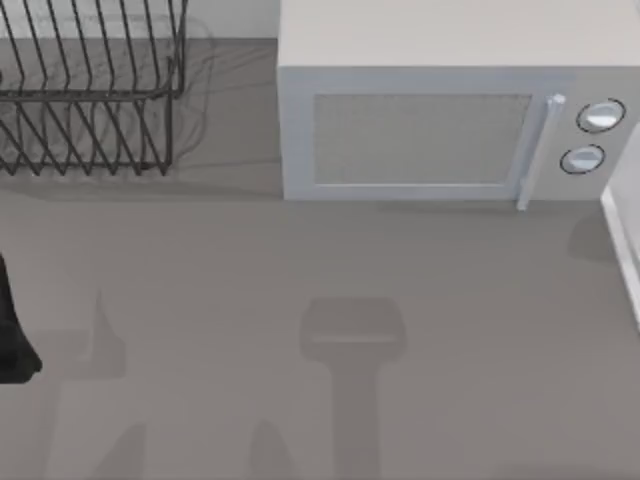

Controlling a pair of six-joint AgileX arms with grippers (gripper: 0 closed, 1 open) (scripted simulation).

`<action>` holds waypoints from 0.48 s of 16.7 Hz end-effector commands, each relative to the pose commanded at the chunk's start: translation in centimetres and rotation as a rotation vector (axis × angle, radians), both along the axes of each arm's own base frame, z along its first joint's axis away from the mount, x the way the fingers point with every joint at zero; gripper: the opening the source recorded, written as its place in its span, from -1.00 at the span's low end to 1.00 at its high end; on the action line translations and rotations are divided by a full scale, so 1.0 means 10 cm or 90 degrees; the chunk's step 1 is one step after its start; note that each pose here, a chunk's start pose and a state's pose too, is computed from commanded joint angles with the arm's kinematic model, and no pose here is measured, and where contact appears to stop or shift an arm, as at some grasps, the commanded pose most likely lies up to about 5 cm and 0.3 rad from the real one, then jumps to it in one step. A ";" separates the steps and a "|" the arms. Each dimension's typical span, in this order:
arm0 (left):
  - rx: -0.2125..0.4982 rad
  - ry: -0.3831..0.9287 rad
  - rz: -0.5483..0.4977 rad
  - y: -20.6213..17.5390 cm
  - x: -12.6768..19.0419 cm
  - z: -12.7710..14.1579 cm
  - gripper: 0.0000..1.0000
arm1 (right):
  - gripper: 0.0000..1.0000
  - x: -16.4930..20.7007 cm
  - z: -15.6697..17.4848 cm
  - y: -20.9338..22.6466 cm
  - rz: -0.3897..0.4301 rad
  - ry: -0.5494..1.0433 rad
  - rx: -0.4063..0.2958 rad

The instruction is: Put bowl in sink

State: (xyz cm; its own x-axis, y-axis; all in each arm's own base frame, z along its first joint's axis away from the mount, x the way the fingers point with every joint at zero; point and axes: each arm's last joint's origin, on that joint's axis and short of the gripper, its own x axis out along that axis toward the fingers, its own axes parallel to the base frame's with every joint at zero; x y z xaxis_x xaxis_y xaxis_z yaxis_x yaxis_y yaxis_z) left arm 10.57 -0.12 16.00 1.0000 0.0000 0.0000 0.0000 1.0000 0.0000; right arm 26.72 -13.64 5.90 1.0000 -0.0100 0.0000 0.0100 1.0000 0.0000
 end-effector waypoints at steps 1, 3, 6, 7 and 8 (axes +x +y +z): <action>0.000 0.000 0.000 0.00 0.00 0.00 1.00 | -0.85 0.00 0.00 0.00 0.000 0.000 0.000; 0.000 0.000 0.000 0.00 0.00 0.00 1.00 | -0.55 0.00 0.00 0.00 0.000 0.000 0.000; 0.000 0.000 0.000 0.00 0.00 0.00 1.00 | -0.10 0.00 0.00 0.00 0.000 0.000 0.000; 0.000 0.000 0.000 0.00 0.00 0.00 1.00 | 0.06 0.00 0.00 0.00 0.000 0.000 0.000; 0.000 0.000 0.000 0.00 0.00 0.00 1.00 | 0.21 0.00 0.00 0.00 0.000 0.000 0.000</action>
State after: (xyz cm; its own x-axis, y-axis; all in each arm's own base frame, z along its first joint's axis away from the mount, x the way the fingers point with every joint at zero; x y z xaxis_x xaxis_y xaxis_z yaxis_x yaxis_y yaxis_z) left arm 10.57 -0.12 16.00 1.0000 0.0000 0.0000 0.0000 1.0000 0.0000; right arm 26.72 -13.64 5.90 1.0000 -0.0100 0.0000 0.0100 1.0000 0.0000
